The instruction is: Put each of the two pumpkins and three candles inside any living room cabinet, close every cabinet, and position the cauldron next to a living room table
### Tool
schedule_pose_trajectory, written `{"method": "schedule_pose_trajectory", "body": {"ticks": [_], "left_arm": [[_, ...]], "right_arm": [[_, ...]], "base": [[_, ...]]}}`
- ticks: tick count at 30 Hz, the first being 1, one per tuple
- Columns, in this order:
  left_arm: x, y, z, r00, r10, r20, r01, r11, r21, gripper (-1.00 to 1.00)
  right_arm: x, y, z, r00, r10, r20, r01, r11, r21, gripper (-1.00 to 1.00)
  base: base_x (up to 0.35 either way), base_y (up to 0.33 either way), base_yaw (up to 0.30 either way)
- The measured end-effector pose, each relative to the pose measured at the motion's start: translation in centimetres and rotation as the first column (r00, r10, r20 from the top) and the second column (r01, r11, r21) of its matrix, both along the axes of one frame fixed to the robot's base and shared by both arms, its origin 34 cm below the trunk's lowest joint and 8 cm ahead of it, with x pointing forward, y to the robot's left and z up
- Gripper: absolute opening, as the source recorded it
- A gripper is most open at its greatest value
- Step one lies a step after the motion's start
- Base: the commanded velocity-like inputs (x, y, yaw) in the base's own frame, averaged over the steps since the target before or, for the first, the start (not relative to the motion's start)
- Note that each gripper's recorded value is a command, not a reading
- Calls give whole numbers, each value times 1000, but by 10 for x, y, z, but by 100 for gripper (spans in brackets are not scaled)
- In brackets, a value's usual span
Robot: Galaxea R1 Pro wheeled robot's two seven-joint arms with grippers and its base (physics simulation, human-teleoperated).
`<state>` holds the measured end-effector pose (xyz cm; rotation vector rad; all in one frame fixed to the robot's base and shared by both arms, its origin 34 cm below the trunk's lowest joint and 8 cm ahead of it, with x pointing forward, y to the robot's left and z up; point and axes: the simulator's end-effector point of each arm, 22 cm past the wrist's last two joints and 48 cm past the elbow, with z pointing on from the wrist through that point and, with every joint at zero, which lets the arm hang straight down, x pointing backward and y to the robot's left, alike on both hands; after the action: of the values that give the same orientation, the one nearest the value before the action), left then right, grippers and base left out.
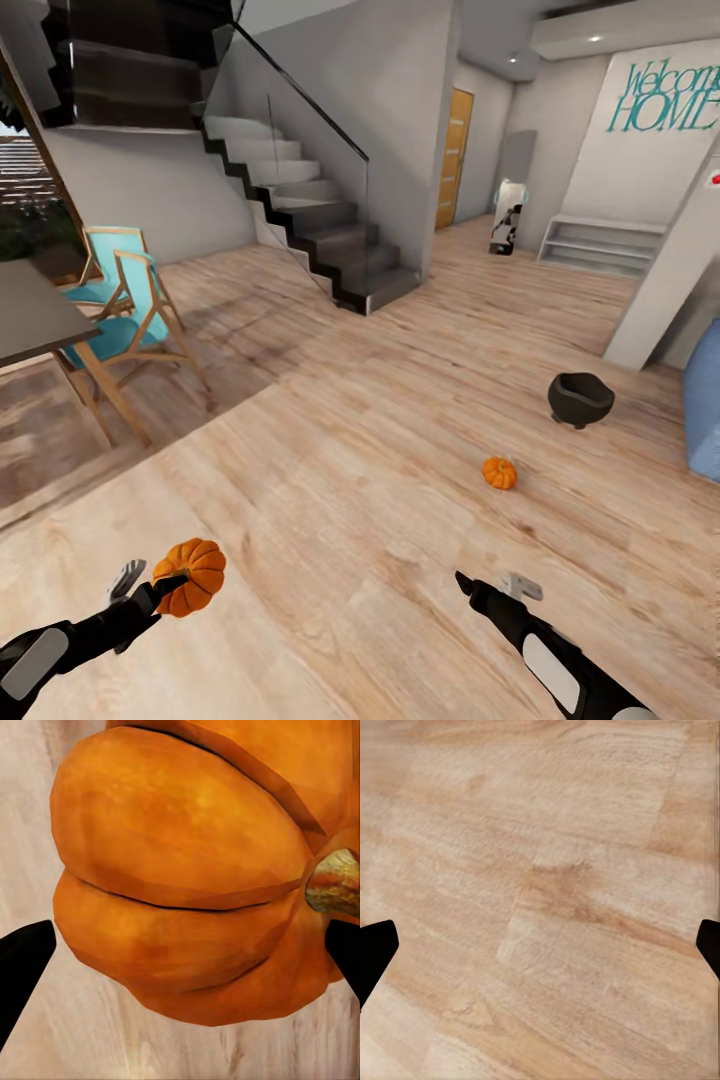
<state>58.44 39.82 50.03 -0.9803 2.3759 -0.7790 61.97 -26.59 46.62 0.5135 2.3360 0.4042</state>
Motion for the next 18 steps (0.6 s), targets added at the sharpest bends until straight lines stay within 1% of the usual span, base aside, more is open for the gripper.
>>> {"method": "schedule_pose_trajectory", "body": {"ticks": [18], "left_arm": [[-3, 1, -6, 1000, 1, -13, -1, 1000, 3, -100]], "right_arm": [[-4, 0, -7, 1000, -1, -15, 1, 1000, -1, 100]], "base": [[342, 0, -236]]}}
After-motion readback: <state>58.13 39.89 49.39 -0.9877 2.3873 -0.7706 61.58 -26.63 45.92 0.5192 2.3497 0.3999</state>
